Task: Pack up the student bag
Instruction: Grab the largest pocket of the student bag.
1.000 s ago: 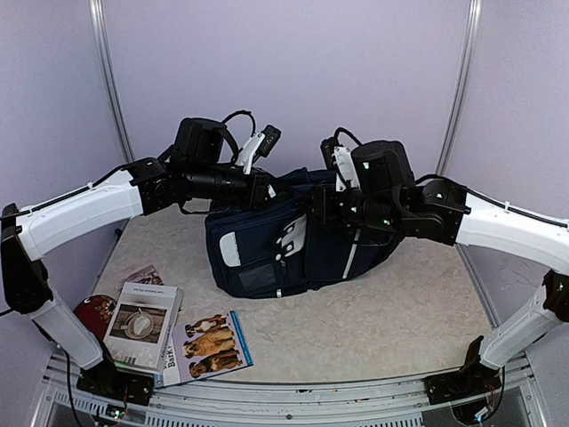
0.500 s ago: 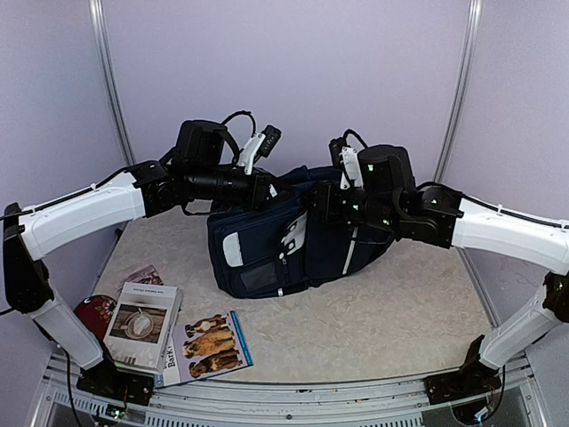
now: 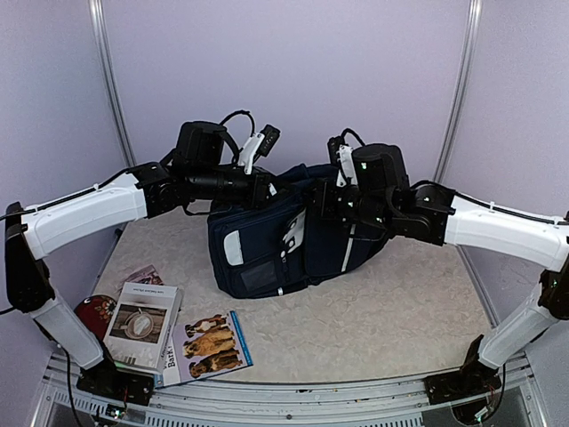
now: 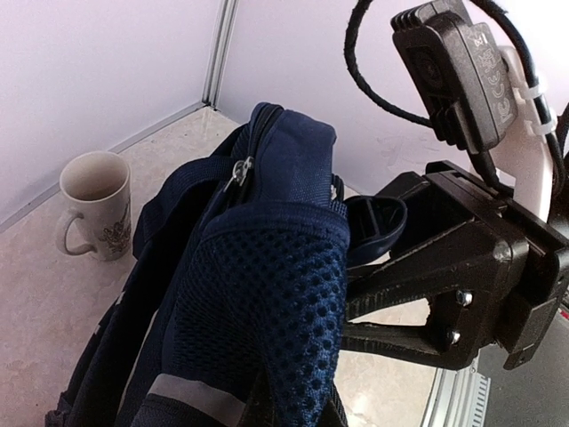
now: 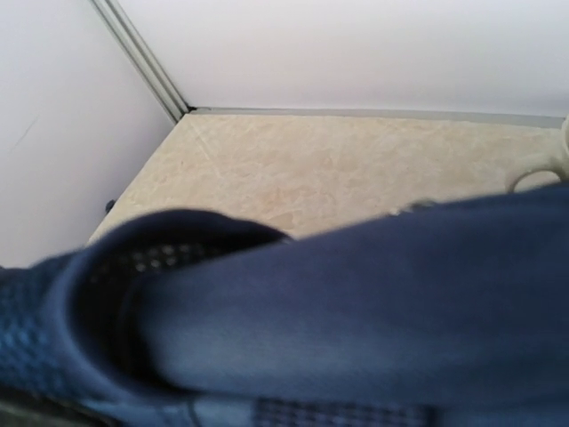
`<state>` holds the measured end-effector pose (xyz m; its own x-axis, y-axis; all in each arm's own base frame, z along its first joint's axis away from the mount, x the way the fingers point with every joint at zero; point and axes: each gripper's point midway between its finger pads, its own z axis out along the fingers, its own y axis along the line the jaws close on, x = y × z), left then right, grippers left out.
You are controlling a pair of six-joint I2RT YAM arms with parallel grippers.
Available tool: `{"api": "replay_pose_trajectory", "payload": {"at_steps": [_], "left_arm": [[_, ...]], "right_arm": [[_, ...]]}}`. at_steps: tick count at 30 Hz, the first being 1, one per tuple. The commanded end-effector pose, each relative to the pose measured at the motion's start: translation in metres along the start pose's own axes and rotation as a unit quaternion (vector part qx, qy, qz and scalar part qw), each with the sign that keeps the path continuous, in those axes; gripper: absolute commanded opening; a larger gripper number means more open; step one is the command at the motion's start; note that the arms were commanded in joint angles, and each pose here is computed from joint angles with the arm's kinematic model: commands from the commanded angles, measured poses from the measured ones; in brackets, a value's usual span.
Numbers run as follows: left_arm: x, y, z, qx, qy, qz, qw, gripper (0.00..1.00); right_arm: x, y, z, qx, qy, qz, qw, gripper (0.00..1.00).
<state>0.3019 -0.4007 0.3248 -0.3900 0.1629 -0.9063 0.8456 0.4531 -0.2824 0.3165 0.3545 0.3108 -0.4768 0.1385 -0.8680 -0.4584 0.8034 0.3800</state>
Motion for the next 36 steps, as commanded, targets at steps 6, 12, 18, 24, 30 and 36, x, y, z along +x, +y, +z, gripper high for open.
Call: {"api": "replay_pose_trajectory", "payload": {"at_steps": [6, 12, 18, 24, 30, 36], "left_arm": [[-0.043, -0.055, -0.020, 0.084, -0.071, 0.077, 0.991, 0.00], [-0.038, -0.048, -0.015, 0.071, -0.063, 0.071, 0.993, 0.00], [-0.036, -0.046, -0.012, 0.065, -0.060, 0.073, 0.993, 0.00], [-0.035, -0.046, -0.010, 0.071, -0.057, 0.071, 0.993, 0.00], [-0.035, -0.046, -0.012, 0.071, -0.058, 0.073, 0.993, 0.00], [-0.036, -0.037, -0.016, 0.057, -0.063, 0.073, 0.994, 0.00]], "right_arm": [[0.001, -0.043, -0.008, 0.014, 0.005, -0.055, 0.998, 0.28], [0.005, -0.024, -0.001, -0.030, 0.033, -0.074, 0.996, 0.28], [0.008, -0.016, 0.010, -0.039, 0.035, 0.002, 0.999, 0.38], [0.019, -0.010, 0.020, -0.044, 0.023, 0.036, 0.998, 0.41], [0.029, -0.023, 0.031, -0.006, 0.029, 0.041, 0.999, 0.20], [0.022, -0.043, 0.017, 0.026, 0.020, 0.022, 0.999, 0.00]]}}
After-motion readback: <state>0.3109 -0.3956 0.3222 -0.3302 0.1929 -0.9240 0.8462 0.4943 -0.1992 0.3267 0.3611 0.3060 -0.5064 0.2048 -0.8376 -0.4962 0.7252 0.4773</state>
